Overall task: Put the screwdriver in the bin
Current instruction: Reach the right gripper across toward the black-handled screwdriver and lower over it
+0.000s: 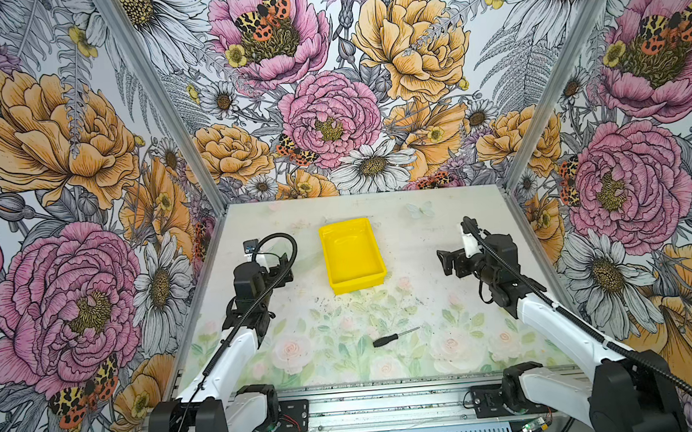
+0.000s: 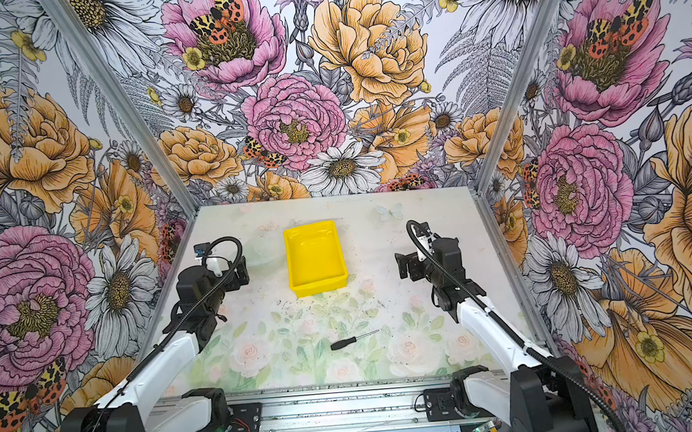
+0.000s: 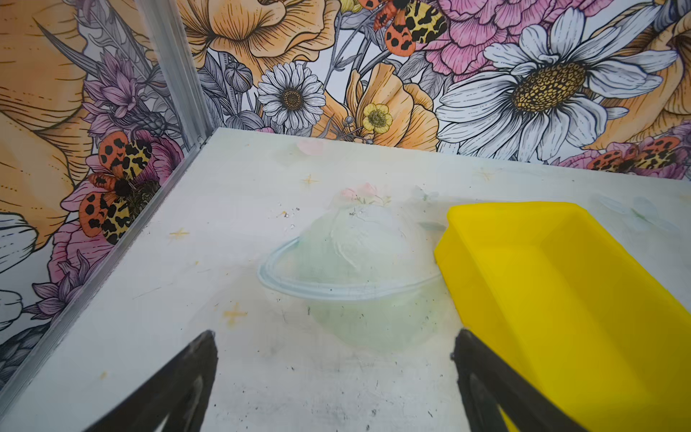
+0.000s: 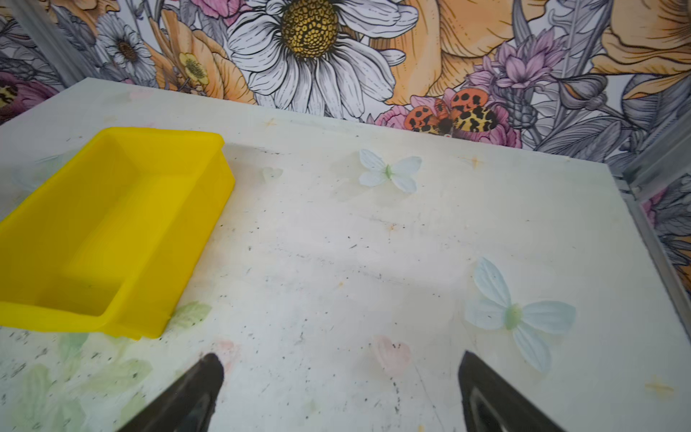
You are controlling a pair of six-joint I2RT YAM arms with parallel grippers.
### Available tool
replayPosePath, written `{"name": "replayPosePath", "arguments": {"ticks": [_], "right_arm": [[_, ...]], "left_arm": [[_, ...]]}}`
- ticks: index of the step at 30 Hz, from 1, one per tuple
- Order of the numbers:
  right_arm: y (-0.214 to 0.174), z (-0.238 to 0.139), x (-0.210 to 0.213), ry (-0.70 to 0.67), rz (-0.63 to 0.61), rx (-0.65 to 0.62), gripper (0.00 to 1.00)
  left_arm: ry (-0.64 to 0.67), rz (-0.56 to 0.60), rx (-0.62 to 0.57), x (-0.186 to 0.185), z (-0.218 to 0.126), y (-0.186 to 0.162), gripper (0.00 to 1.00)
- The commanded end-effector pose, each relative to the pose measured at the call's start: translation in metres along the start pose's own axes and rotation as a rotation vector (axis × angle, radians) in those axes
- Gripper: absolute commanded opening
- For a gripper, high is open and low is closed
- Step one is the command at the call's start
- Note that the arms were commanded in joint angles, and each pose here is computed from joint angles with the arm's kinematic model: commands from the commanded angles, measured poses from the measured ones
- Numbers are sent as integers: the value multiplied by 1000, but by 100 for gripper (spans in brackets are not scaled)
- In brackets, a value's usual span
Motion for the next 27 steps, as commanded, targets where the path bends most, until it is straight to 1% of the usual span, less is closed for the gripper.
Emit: {"name": "replayPosePath", "arguments": {"ticks": [1, 7, 14, 17, 20, 27], "right_arm": [[3, -15, 22, 87, -18, 21, 100], [8, -22, 53, 154, -63, 4, 99], [14, -14, 86, 297, -180, 29, 99], [14, -13, 103, 375, -253, 32, 100], [12, -10, 113, 428, -285, 47, 99], [0, -15, 142, 581, -402, 56, 100]], "left_arm": [[-59, 4, 67, -13, -9, -1, 99], [-132, -44, 77, -26, -20, 1, 99], [-136, -77, 91, -26, -28, 5, 99], [-147, -63, 94, -25, -31, 8, 99], [-180, -61, 122, -25, -34, 11, 99], [-251, -63, 143, -29, -49, 15, 99]]}}
Point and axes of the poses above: each gripper's point midway between its finger pads, its own z axis out along the fingers, its own x axis along the line the jaws close on, y = z × x, the point moved 9 cm from there along -z, back along the fingers, and after that the axes turned 2 degrees about z, right-handed, at the moved point
